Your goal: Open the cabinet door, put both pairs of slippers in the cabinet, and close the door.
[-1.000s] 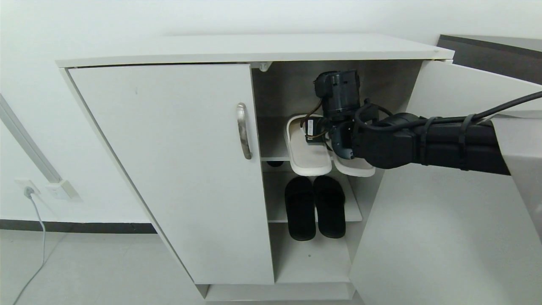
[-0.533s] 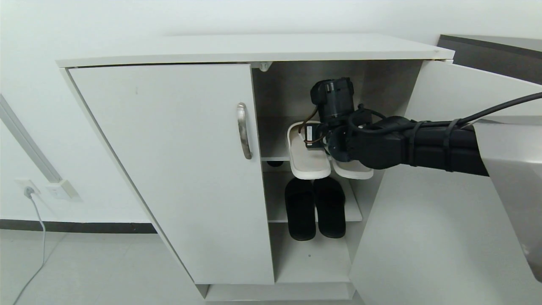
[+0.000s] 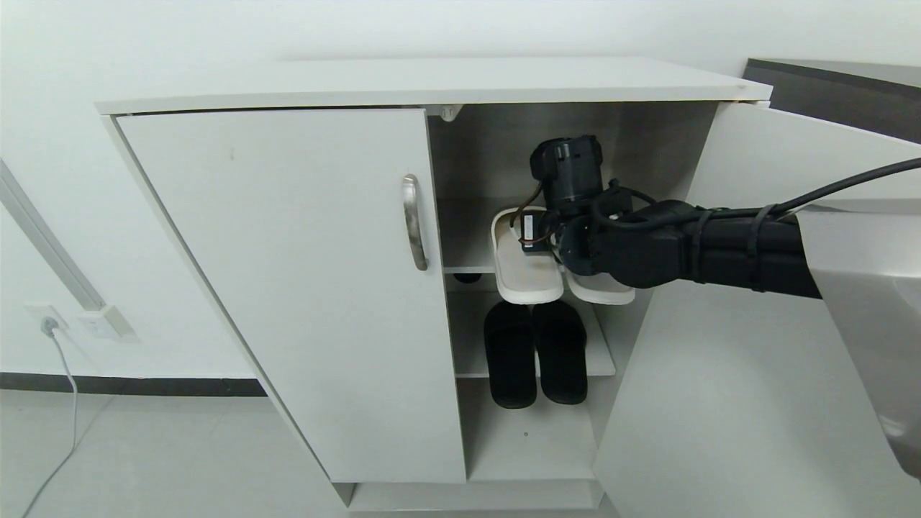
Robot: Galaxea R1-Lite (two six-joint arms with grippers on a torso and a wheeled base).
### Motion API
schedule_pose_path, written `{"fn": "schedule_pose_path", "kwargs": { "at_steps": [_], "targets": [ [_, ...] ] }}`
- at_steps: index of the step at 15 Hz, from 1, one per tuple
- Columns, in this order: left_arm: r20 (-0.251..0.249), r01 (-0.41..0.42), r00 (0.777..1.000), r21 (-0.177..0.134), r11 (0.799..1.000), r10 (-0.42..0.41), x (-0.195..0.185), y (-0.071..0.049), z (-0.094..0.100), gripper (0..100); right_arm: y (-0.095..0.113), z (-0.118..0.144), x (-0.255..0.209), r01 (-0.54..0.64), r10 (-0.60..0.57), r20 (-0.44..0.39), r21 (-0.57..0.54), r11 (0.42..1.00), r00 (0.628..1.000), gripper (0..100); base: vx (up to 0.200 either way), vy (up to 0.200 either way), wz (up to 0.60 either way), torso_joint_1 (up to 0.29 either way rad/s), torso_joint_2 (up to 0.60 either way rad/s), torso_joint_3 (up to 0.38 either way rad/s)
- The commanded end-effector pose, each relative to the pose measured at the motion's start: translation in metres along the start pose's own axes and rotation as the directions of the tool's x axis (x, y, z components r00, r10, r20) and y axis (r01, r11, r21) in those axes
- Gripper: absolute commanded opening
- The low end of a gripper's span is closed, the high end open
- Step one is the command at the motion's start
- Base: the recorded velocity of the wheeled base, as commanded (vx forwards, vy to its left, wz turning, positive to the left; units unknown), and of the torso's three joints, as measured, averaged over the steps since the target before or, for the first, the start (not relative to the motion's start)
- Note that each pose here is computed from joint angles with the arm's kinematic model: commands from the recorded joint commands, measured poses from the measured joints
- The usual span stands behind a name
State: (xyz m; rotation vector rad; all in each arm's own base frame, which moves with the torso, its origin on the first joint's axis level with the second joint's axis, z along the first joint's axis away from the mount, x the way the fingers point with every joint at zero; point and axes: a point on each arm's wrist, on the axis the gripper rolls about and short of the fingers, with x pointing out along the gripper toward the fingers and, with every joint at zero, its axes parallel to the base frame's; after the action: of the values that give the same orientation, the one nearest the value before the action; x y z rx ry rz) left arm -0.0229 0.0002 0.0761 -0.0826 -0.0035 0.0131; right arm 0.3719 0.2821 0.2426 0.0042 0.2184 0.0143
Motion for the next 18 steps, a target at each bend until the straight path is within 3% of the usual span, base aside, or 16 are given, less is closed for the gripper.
{"fn": "schedule_pose_path", "kwargs": {
  "at_steps": [1,2,8,18],
  "targets": [
    [-0.001,-0.001,1.0,0.0,1.0,0.001,0.0,0.0,0.0,0,0.0,-0.001,0.001,0.0,0.0,0.0,0.001,1.0,1.0,0,0.0,0.0,0.0,0.0,0.0,0.0],
    [-0.001,-0.001,1.0,0.0,1.0,0.001,0.0,0.0,0.0,0,0.001,-0.001,0.0,-0.002,0.002,0.0,-0.001,1.0,1.0,100,0.0,0.0,0.0,0.0,0.0,0.0],
    [-0.001,-0.002,1.0,0.0,1.0,0.002,0.0,0.0,0.0,0,0.004,0.008,-0.018,-0.02,0.02,0.011,0.001,1.0,1.0,100,0.0,0.0,0.0,0.0,0.0,0.0],
    [-0.001,-0.004,1.0,0.0,1.0,0.004,0.0,0.0,0.0,0,-0.006,-0.002,-0.075,-0.075,0.075,-0.06,-0.004,0.997,0.995,100,0.0,0.0,0.0,0.0,0.0,0.0]
  ]
}}
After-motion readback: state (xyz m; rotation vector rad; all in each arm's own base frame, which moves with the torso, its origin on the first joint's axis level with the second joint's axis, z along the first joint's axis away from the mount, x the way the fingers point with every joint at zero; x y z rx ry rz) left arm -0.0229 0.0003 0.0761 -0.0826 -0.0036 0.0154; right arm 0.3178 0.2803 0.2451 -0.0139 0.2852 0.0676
